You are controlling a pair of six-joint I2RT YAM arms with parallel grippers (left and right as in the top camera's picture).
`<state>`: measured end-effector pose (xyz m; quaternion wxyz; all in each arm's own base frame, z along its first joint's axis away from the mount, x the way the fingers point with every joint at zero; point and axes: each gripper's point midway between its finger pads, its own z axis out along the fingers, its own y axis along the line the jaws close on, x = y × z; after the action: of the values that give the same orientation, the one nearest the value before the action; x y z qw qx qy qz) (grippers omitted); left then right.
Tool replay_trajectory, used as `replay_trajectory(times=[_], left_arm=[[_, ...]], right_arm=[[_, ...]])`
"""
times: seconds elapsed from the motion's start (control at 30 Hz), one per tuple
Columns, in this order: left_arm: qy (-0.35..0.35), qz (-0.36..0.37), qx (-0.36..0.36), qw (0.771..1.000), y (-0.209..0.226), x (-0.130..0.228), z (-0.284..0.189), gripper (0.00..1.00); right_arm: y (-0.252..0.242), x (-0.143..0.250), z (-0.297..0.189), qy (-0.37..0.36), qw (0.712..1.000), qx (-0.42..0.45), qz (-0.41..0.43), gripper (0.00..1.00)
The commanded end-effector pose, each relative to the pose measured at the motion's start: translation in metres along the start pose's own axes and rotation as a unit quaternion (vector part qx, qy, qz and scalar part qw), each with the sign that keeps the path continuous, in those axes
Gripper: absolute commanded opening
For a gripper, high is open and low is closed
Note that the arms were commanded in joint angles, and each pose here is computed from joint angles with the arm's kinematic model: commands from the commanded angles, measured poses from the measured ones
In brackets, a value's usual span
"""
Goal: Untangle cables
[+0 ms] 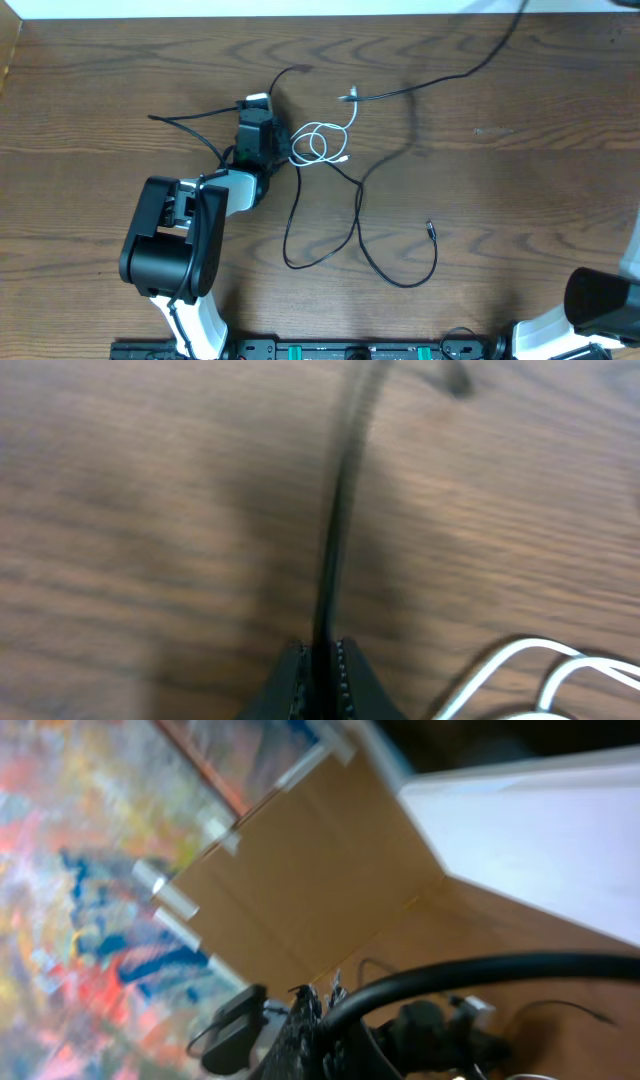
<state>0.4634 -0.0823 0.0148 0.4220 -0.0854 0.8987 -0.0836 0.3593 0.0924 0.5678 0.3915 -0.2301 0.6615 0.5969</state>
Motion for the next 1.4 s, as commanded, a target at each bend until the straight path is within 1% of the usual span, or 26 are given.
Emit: replay_trajectory(times=[0.0,0.23,0.37,0.7,0.77,0.8,0.83,0.87,0.9,0.93,0.97,1.03,1.07,1.13,1.17,1.2,1.23,1.3,1.37], left_arm=[[-0.006,-0.018,-0.014,1.0,0.009,-0.009,-0.002,0.07],[-0.004,-0.018,-0.012,1.0,0.009,-0.008,-0.002,0.08],[-0.003,-0.018,-0.011,1.0,0.008,-0.008,-0.002,0.07],[0.029,-0.017,0.043,0.999,-0.01,0.005,-0.002,0.07],[0.037,-0.017,0.052,0.998,-0.013,0.008,-0.003,0.09],[0.04,-0.017,0.054,0.998,-0.014,0.009,-0.003,0.22],[0.043,-0.017,0.054,0.997,-0.014,0.011,-0.003,0.39],[0.045,-0.017,0.054,0.997,-0.013,0.012,-0.003,0.66],[0.046,-0.017,0.053,0.997,-0.013,0.012,-0.003,0.77],[0.047,-0.017,0.053,0.997,-0.013,0.012,-0.003,0.84],[0.047,-0.017,0.053,0.997,-0.013,0.012,-0.003,0.88],[0.047,-0.017,0.054,0.997,-0.013,0.012,-0.003,0.88],[0.047,-0.017,0.055,0.997,-0.014,0.013,-0.003,0.89],[0.048,-0.017,0.057,0.997,-0.014,0.013,-0.003,0.89],[0.049,-0.017,0.06,0.997,-0.016,0.013,-0.004,0.89],[0.051,-0.018,0.066,0.996,-0.018,0.014,-0.004,0.89],[0.052,-0.017,0.067,0.996,-0.018,0.014,-0.004,0.89],[0.052,-0.018,0.067,0.996,-0.018,0.014,-0.004,0.89],[0.051,-0.017,0.067,0.996,-0.018,0.014,-0.004,0.89]], right_arm=[[0.006,-0.008,-0.028,-0.021,0.999,0.035,-0.019,0.01],[-0.011,-0.02,-0.084,-0.066,0.992,0.102,-0.041,0.01],[-0.029,-0.026,-0.127,-0.096,0.983,0.148,-0.051,0.01],[-0.108,-0.023,-0.225,-0.164,0.964,0.205,0.035,0.01],[-0.121,-0.02,-0.242,-0.176,0.96,0.212,0.051,0.01],[-0.126,-0.018,-0.249,-0.181,0.958,0.214,0.06,0.01],[-0.132,-0.016,-0.257,-0.187,0.956,0.217,0.07,0.01],[-0.135,-0.015,-0.263,-0.191,0.954,0.219,0.074,0.01],[-0.137,-0.014,-0.267,-0.193,0.953,0.22,0.077,0.01],[-0.139,-0.013,-0.271,-0.196,0.952,0.223,0.079,0.01],[-0.14,-0.013,-0.274,-0.198,0.951,0.224,0.081,0.01],[-0.141,-0.012,-0.276,-0.199,0.95,0.225,0.081,0.01],[-0.14,-0.012,-0.277,-0.2,0.95,0.226,0.08,0.05],[-0.14,-0.012,-0.277,-0.2,0.95,0.226,0.08,0.31],[-0.14,-0.012,-0.277,-0.2,0.95,0.226,0.08,0.5],[-0.14,-0.012,-0.277,-0.2,0.95,0.226,0.081,0.61],[-0.14,-0.012,-0.277,-0.2,0.95,0.226,0.081,0.69],[-0.141,-0.012,-0.277,-0.2,0.95,0.226,0.081,0.81],[-0.141,-0.012,-0.276,-0.2,0.95,0.226,0.082,0.83]])
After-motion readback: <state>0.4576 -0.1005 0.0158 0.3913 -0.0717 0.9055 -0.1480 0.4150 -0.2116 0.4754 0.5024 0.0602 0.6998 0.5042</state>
